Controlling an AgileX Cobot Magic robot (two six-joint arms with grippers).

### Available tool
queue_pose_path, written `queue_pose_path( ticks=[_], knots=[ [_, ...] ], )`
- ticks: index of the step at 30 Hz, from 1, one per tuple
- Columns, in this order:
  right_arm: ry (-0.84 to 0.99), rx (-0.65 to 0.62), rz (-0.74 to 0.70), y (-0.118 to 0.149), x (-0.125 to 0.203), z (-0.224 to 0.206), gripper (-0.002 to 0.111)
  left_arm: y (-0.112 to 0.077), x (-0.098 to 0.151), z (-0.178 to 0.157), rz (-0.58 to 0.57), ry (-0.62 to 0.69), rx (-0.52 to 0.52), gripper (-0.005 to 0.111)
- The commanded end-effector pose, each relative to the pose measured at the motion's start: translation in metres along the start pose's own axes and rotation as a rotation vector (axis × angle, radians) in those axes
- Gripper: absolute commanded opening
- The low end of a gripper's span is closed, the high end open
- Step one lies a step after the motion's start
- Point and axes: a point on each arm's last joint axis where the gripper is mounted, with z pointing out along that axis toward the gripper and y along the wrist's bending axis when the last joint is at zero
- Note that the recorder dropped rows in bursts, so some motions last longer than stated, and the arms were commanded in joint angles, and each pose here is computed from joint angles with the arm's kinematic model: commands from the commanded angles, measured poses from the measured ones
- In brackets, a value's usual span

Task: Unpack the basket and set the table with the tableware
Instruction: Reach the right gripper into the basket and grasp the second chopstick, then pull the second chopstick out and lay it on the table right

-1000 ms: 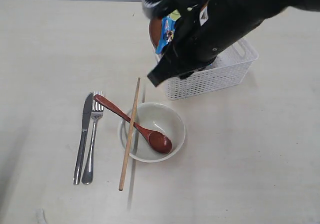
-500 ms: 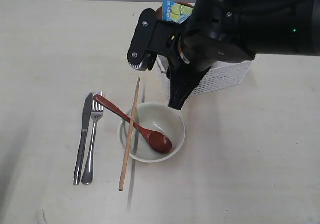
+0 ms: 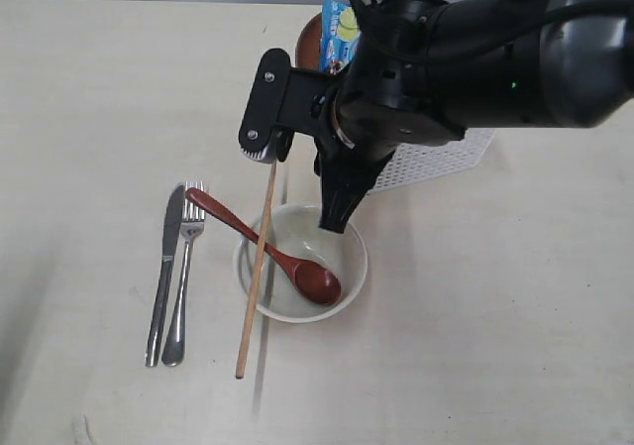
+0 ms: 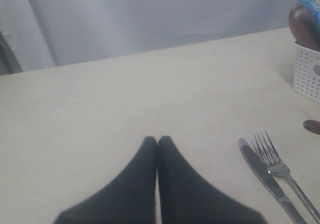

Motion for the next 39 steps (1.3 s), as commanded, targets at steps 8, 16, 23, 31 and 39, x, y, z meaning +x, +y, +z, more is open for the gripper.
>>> queue_pose_path(
  ticks=[8,16,23,31,39],
  knots=[
    [-0.042,0.022,-0.007,-0.003,-0.003,0.002,0.015,0.000,0.001,0.000,-0.009,-0.002,0.000,0.000],
    [-0.030,0.052,-0.038,-0.006,-0.002,-0.001,0.000,0.000,0.001,0.000,-0.009,-0.002,0.000,0.000],
    [-0.111,0.145,-0.037,-0.025,0.000,-0.041,0.000,0.000,0.001,0.000,-0.009,-0.002,0.000,0.000],
    [-0.205,0.266,0.073,-0.055,0.008,-0.109,0.000,0.000,0.001,0.000,-0.009,-0.002,0.000,0.000],
    [-0.081,0.338,0.251,-0.081,0.032,-0.168,0.000,0.000,0.001,0.000,-0.009,-0.002,0.000,0.000]
  ],
)
